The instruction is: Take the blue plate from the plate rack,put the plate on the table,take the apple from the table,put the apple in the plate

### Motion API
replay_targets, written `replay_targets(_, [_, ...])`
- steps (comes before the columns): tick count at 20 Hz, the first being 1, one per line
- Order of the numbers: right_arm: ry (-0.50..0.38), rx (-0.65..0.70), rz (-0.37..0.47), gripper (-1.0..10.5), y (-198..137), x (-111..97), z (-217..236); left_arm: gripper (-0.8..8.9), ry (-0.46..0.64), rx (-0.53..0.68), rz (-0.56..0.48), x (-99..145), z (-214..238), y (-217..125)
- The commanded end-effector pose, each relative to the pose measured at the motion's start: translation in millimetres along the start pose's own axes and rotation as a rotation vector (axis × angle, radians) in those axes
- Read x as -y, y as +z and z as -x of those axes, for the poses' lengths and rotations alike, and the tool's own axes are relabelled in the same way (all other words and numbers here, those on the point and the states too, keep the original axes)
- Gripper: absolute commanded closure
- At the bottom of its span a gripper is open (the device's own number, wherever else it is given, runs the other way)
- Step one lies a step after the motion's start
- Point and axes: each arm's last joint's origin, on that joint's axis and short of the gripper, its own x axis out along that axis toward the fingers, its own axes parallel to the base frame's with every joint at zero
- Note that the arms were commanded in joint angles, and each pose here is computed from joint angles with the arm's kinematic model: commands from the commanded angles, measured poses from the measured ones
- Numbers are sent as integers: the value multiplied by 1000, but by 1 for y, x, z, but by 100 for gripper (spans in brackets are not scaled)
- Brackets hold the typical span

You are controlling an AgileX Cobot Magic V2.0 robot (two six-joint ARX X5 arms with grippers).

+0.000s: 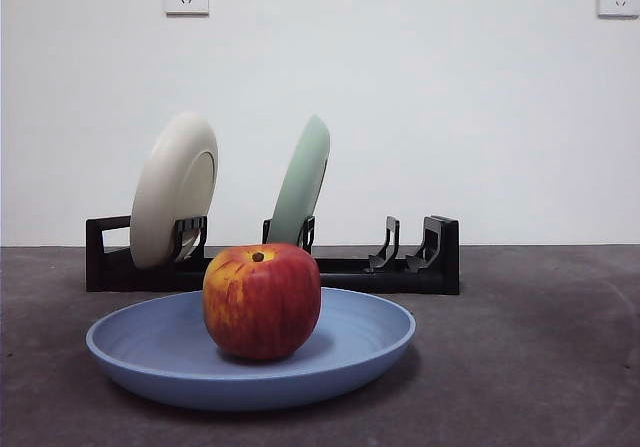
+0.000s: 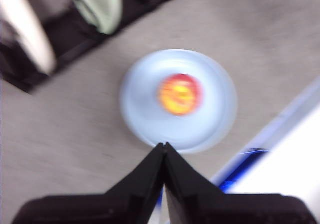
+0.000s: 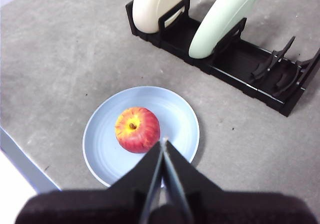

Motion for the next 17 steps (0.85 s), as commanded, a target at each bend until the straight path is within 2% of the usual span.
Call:
replay_targets(1, [-3, 1, -7, 945, 0, 0, 0, 817, -15, 134, -248, -23, -4, 12])
replay_targets(2, [-3, 1, -7, 945, 0, 0, 0, 817, -41, 227, -258, -32, -4, 16])
replay_targets(4, [-5, -7, -6, 945, 0, 0, 0, 817, -76, 489, -233, -54, -3, 18])
replay_targets(6, [-11, -33, 0, 945, -3, 1, 0, 817, 21, 635, -200, -71, -6, -1])
replay_targets(8, [-16, -65, 7, 945, -6, 1, 0, 817, 170, 646, -148, -80, -19, -35])
replay_targets(10, [-23, -103, 16, 945, -10, 2, 0, 817, 274, 600, -90, -83, -38, -76])
replay_targets(14, [-36, -173, 32, 945, -17, 3, 1, 817, 397, 524, 9, -77, -85, -151])
replay_targets(17, [-44, -214, 41, 945, -21, 4, 2, 817, 416, 583, 123, -71, -109, -185])
